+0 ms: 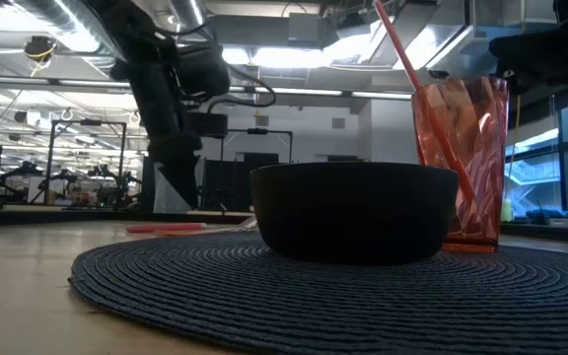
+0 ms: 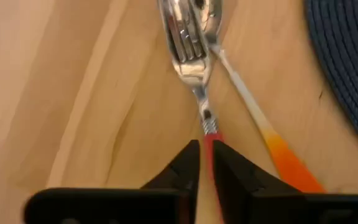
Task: Pick & Place Utensil
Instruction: Put the fork into the bowl
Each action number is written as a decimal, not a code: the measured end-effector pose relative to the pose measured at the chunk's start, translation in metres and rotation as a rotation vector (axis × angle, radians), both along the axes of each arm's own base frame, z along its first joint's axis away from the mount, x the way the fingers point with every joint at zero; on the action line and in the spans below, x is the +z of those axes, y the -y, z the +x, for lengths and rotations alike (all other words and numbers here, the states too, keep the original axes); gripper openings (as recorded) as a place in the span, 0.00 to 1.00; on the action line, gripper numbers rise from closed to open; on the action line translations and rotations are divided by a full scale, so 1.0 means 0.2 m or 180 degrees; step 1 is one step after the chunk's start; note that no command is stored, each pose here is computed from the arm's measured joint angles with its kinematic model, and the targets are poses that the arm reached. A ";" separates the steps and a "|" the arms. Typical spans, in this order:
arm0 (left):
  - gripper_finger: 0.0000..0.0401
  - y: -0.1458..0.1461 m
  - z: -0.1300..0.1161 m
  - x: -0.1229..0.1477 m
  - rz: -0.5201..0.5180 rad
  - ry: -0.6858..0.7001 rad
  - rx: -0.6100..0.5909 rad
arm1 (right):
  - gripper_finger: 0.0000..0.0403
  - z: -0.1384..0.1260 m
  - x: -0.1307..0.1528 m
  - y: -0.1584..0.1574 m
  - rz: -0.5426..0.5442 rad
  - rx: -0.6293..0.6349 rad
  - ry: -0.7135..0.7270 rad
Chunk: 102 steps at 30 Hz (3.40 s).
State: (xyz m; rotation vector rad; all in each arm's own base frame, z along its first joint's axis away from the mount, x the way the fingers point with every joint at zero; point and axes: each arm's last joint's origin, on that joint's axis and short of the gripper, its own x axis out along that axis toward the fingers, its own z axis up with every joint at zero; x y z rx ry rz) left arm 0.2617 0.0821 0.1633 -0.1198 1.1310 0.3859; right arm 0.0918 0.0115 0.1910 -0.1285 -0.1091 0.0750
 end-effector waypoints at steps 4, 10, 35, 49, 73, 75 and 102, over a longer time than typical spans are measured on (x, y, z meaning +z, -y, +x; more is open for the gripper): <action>0.24 0.00 0.01 -0.03 0.0034 -0.0091 -0.0036 | 0.03 0.00 0.00 0.00 0.0009 0.0002 -0.0017; 0.44 0.00 0.01 -0.04 -0.0063 -0.0100 -0.0038 | 0.03 0.00 0.00 0.00 0.0010 0.0002 -0.0021; 0.47 -0.02 0.01 -0.09 0.0007 -0.0256 0.0028 | 0.03 0.00 0.00 0.00 0.0010 0.0004 -0.0021; 0.43 -0.07 0.02 -0.20 -0.0173 -0.0451 0.0112 | 0.03 0.00 -0.01 0.00 0.0006 0.0004 -0.0043; 0.09 -0.09 -0.02 0.02 0.0511 0.0003 0.0380 | 0.03 0.00 -0.01 0.00 0.0007 0.0003 -0.0043; 0.09 -0.07 -0.06 0.09 0.0559 0.0208 0.0357 | 0.03 0.00 -0.01 0.00 0.0007 0.0003 -0.0043; 0.09 0.30 -0.72 0.13 0.0833 0.4098 -0.0850 | 0.03 0.00 -0.01 0.00 -0.0010 0.0002 -0.0066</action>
